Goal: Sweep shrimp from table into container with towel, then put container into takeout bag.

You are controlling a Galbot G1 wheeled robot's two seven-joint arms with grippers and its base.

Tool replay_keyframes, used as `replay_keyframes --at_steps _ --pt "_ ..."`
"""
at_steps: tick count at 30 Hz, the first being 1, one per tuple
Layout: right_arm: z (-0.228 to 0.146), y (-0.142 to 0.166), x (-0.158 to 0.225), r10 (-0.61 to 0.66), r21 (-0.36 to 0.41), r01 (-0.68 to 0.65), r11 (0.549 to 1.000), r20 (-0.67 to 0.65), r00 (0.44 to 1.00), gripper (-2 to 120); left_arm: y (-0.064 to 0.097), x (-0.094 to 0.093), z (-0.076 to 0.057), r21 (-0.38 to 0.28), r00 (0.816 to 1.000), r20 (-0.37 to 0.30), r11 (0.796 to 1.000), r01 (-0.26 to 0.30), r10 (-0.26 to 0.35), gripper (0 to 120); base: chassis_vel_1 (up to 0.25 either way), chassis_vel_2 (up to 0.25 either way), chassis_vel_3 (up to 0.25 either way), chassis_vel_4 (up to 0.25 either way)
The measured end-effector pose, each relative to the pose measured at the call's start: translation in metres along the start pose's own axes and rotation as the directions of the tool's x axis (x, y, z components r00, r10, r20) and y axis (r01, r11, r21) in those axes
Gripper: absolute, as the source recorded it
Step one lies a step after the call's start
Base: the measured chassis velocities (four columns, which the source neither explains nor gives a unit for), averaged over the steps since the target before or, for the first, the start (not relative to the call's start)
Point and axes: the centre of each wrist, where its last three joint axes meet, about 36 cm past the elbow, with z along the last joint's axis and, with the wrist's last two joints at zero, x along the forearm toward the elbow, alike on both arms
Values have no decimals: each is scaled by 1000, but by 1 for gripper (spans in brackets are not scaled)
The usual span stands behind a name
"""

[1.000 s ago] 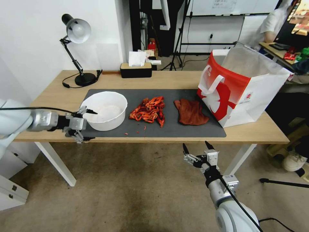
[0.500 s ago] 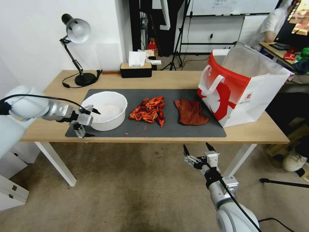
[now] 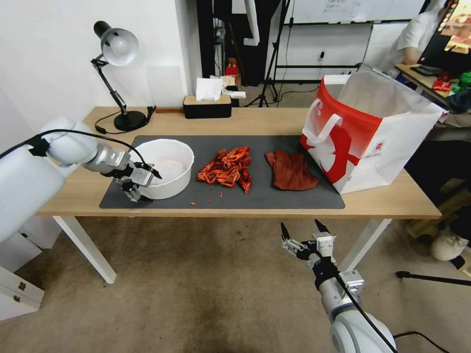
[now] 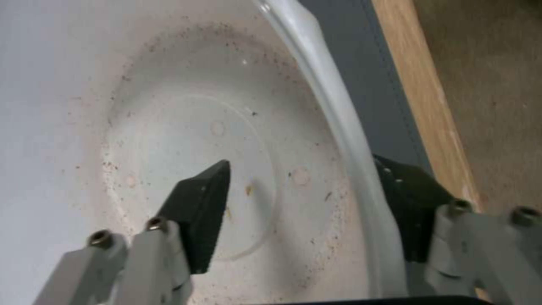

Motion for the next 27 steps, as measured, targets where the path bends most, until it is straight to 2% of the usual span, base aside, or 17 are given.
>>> replay_keyframes --at_steps 2,3,5,6,8,9,11,12,14,18,20,21,23,25,26,27 --pt "0 -1 0 1 1 -1 1000 -1 1000 100 0 -2 -1 -8 1000 -3 1000 -15 15 46 0 0 0 0" --pt "0 -1 0 1 1 -1 1000 -1 1000 100 0 -2 -1 -8 1000 -3 1000 -15 15 46 0 0 0 0" --pt "0 -1 -1 2 3 -2 1000 0 1000 100 0 -4 -2 -16 1000 -2 999 -29 29 34 0 0 0 0" --pt "0 -1 -1 2 3 -2 1000 0 1000 100 0 -4 -2 -16 1000 -2 999 -29 29 34 0 0 0 0" --pt "1 -2 -1 2 2 -2 1000 -1 1000 100 -1 -6 -3 -27 999 -3 999 -40 40 23 0 0 0 0" --pt "1 -2 -1 2 2 -2 1000 -1 1000 100 -1 -6 -3 -27 999 -3 999 -40 40 23 0 0 0 0" --pt "1 -1 -2 1 1 -1 1000 -1 1000 100 -2 -4 -1 -44 999 -16 998 -43 42 14 0 0 0 0" --pt "1 -1 -2 1 1 -1 1000 -1 1000 100 -2 -4 -1 -44 999 -16 998 -43 42 14 0 0 0 0" --pt "1 0 -2 -2 -1 2 1000 0 1000 100 -5 2 2 -52 999 -24 998 -34 33 0 0 0 0 0" --pt "1 0 -3 -5 -2 5 1000 1 1000 100 -11 8 5 -57 1000 -23 998 -20 18 0 0 0 0 0" --pt "0 0 -3 -8 0 8 1000 3 1000 100 -23 20 6 -81 1000 -27 997 6 -8 0 0 0 0 0" --pt "0 0 -3 -8 0 8 1000 3 1000 100 -23 20 6 -81 1000 -27 997 6 -8 0 0 0 0 0" --pt "-2 -1 -3 -11 3 11 1000 8 1000 100 -35 35 0 -115 999 -22 992 46 -49 0 0 0 0 0" --pt "-3 -2 -3 -13 6 13 1000 10 1000 100 -54 57 -9 -164 996 -18 983 86 -91 0 0 0 0 0" --pt "-3 -2 -3 -13 6 13 1000 10 1000 100 -54 57 -9 -164 996 -18 983 86 -91 0 0 0 0 0" --pt "-3 -2 -3 -15 5 15 1000 11 1000 100 -61 62 -14 -189 996 -13 978 89 -93 0 0 0 0 0"
